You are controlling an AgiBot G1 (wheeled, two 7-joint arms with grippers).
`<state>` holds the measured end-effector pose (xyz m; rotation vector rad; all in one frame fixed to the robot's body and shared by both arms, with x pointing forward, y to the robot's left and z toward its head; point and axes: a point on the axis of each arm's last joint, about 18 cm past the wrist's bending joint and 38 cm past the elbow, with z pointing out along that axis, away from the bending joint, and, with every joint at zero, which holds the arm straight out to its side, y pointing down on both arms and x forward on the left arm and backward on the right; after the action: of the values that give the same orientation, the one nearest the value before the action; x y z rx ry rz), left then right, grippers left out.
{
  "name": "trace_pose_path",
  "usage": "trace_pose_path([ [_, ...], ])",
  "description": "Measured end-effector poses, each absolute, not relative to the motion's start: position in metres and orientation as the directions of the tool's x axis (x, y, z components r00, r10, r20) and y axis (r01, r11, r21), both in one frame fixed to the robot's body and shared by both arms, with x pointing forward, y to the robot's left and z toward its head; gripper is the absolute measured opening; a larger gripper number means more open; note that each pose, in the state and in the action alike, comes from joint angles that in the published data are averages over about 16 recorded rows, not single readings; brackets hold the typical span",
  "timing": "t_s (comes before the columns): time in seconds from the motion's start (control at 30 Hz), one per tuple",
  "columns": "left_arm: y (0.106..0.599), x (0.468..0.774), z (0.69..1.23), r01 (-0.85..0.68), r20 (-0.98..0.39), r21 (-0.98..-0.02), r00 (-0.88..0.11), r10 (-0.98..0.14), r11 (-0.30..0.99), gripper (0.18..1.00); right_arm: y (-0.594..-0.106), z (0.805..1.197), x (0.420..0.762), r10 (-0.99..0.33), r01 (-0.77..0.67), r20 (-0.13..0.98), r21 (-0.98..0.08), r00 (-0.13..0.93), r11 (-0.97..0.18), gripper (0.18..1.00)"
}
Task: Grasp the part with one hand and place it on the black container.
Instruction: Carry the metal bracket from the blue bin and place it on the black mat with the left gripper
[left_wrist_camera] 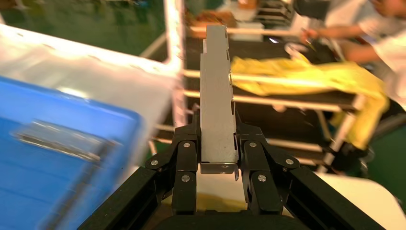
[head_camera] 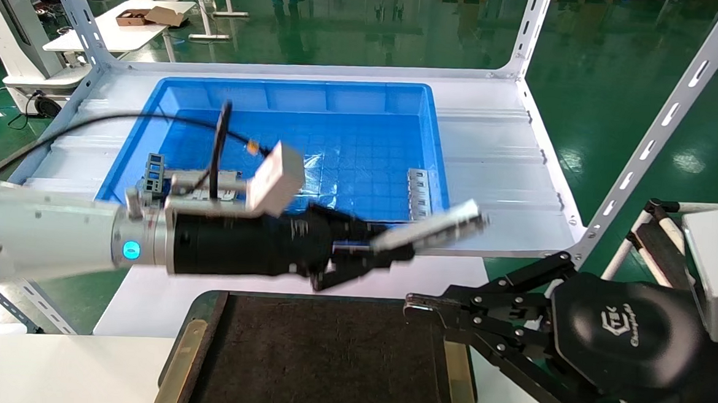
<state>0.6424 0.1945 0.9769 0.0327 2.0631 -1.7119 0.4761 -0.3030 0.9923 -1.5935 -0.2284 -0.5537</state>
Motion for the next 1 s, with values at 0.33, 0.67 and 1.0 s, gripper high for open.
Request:
trace_pose_path([
  [0.33, 0.192, 0.615, 0.887, 0.156, -0.245, -0.942, -0.925, -0.29, 0.299, 0.298, -0.303, 0.992, 0.476, -0.18, 0.465, 0.477, -0.879, 0.86, -0.111, 0.191],
  [0.67, 0.194, 0.612, 0.809, -0.054, -0.094, -0.951, -0.886, -0.454, 0.303, 0.298, -0.303, 0.992, 0.476, -0.18, 0.465, 0.477, -0.879, 0.86, -0.111, 0.191],
  [1.0, 0.194, 0.635, 0.761, -0.249, 0.082, -0.949, -0.787, -0.612, 0.193, 0.298, -0.303, 0.992, 0.476, -0.18, 0.465, 0.477, -0.879, 0.86, -0.111, 0.191],
])
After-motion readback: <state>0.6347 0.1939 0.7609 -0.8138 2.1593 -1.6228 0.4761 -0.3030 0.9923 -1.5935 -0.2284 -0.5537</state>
